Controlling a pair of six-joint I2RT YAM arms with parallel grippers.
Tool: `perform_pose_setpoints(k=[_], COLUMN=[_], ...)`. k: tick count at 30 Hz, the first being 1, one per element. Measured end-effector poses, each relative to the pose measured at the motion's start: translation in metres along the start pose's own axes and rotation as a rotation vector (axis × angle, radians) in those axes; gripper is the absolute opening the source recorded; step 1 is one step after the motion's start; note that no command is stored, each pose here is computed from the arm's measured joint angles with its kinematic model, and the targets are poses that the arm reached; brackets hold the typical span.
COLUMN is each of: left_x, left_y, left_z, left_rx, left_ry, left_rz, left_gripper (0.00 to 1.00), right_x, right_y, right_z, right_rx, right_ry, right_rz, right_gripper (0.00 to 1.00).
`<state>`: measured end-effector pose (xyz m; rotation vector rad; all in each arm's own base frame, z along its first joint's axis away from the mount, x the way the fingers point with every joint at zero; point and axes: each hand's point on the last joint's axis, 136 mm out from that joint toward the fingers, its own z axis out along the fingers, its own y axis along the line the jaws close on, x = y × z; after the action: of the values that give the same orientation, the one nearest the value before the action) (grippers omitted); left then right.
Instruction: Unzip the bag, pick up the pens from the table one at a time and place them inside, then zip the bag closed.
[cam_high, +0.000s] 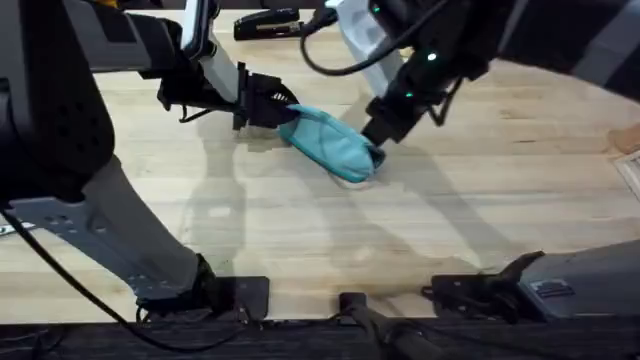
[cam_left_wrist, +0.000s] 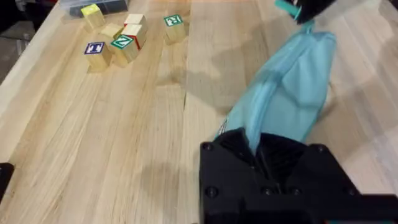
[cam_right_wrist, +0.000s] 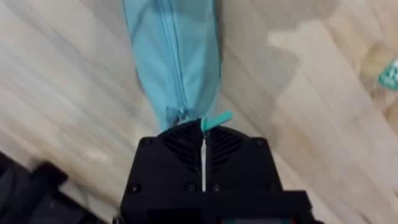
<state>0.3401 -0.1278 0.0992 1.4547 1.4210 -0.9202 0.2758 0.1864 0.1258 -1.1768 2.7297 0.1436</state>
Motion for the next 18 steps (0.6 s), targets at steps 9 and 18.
perform_pose_setpoints(k=[9, 18], left_x=[-0.003, -0.004], left_y=[-0.002, -0.002], left_z=[0.004, 0.005], left_rx=[0.011, 0.013], left_ry=[-0.011, -0.013], left_rz=[0.004, 0.003], left_gripper=[0.043, 0.043], right_x=[0.035, 0.068], right_y=[-0.014, -0.011], right_z=[-0.002, 0.059], right_rx=[-0.012, -0.028], right_ry=[0.093, 0.120], right_rz=[0.045, 0.159], right_gripper=[0.033, 0.033])
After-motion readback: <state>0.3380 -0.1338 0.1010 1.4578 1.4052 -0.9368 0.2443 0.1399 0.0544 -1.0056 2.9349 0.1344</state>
